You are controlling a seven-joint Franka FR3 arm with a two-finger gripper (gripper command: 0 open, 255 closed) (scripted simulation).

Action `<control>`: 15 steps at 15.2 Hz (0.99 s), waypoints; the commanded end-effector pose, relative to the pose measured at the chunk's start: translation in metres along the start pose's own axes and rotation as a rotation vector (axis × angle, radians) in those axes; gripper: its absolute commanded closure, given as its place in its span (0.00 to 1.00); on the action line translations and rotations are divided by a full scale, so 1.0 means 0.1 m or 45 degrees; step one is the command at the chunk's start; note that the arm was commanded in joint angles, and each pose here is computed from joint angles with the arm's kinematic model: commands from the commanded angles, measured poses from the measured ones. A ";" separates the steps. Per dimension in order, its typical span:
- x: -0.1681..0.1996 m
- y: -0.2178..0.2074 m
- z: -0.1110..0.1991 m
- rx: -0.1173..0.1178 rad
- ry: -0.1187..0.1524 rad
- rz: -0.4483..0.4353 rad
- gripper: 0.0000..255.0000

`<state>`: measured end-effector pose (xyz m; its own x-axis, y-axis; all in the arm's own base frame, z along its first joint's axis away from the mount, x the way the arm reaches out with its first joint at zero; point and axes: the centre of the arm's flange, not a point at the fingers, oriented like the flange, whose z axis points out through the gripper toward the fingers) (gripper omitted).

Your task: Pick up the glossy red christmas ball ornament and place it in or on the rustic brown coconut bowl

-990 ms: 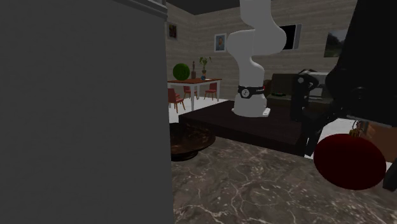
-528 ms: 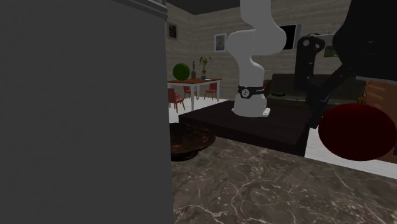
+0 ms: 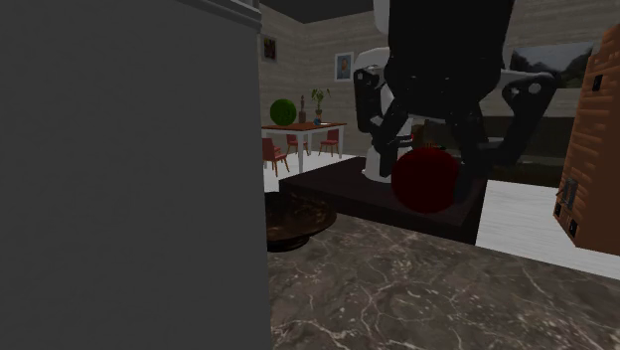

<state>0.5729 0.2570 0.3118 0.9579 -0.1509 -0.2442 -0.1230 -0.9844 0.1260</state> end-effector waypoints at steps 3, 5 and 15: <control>0.02 0.52 0.08 0.000 0.000 -0.001 1.00; 0.03 0.78 0.12 0.000 0.000 -0.001 1.00; 0.09 2.08 0.32 0.000 0.000 -0.001 1.00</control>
<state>0.5513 0.0637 0.3034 0.9579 -0.1512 -0.2442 -0.1233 -0.9843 0.1261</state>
